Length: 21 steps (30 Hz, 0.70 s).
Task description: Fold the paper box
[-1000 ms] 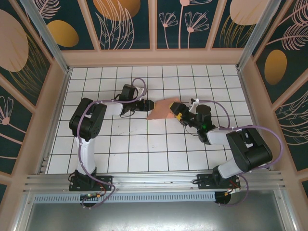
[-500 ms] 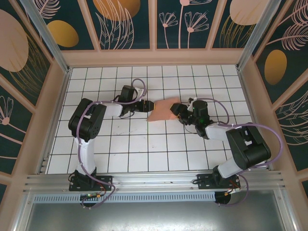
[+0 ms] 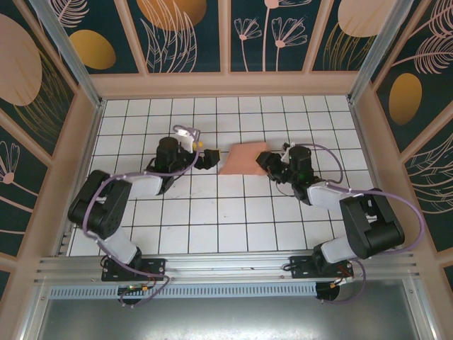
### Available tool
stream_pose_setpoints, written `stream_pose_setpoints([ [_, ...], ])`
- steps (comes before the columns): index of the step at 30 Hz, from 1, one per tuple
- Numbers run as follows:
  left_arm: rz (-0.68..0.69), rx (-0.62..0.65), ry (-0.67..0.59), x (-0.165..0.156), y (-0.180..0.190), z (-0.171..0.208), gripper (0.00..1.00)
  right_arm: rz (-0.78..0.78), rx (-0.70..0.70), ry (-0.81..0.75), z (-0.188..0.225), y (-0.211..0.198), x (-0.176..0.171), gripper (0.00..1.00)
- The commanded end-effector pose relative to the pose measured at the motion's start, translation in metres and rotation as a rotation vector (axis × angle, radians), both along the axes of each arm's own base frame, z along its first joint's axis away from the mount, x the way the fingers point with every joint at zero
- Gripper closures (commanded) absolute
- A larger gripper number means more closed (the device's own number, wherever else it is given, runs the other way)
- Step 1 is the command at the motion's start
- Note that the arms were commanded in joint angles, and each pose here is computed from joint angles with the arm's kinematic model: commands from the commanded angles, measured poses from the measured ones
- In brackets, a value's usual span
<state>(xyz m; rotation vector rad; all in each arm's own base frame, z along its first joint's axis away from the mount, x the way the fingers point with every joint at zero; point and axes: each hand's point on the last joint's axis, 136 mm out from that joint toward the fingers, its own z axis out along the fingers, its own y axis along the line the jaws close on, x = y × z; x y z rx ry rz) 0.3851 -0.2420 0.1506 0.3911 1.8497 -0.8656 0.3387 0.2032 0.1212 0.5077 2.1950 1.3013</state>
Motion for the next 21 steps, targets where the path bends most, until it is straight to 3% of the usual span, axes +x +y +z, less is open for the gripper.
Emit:
stream_pose_setpoints([
  [1,0.129,0.008,-0.324,-0.002,0.025,0.056,0.01,0.032,0.029,-0.099,0.029,-0.002,-0.003,0.66],
  [3,0.175,0.079,-0.307,0.004,0.034,0.050,0.01,0.042,0.028,-0.142,0.042,-0.005,-0.003,0.66],
  [6,0.133,0.178,-0.324,0.009,0.028,0.044,0.01,0.048,0.046,-0.183,0.061,-0.010,-0.004,0.66],
  [11,0.036,0.169,-0.447,-0.002,0.014,0.060,0.01,0.062,0.144,-0.232,0.094,-0.020,-0.010,0.66],
  [14,0.002,0.200,-0.579,-0.016,0.008,0.067,0.01,0.077,0.154,-0.253,0.107,-0.025,-0.014,0.65],
  [18,-0.012,0.459,-0.857,-0.041,-0.010,0.061,0.01,0.142,0.190,-0.274,0.119,-0.028,-0.025,0.65],
  [21,0.020,0.513,-0.945,-0.046,-0.015,0.068,0.01,0.196,0.213,-0.276,0.125,-0.027,-0.033,0.65],
])
